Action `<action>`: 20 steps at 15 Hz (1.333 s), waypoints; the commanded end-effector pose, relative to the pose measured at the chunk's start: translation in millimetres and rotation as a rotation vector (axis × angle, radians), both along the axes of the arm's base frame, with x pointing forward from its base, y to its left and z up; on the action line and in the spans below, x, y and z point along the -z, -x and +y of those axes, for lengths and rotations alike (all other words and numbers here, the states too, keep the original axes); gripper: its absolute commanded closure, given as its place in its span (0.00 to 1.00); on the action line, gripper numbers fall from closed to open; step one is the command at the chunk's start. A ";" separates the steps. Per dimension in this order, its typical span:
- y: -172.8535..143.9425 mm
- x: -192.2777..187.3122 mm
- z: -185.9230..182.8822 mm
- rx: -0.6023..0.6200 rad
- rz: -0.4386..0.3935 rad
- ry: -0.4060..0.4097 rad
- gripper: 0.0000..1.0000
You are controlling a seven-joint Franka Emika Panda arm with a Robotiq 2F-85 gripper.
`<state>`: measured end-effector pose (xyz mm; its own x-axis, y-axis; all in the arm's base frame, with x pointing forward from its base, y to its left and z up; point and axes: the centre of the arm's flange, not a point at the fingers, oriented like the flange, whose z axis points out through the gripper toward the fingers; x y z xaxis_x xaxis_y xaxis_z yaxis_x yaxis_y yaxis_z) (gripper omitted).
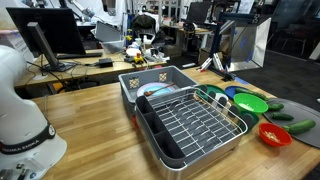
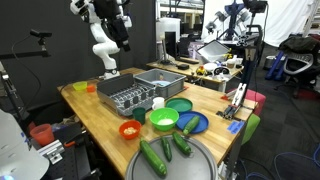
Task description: Move the green bowl to the left edge of the table
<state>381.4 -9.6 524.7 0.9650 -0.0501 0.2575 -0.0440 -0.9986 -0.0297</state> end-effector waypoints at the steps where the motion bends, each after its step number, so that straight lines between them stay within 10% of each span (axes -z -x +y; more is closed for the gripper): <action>1: -17.6 32.4 2.7 -0.056 0.052 0.005 0.00; 20: -43.7 94.1 25.8 -0.184 0.119 -0.033 0.00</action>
<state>416.5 17.0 439.7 0.9844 0.1012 0.1442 0.1056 -0.9941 -0.0229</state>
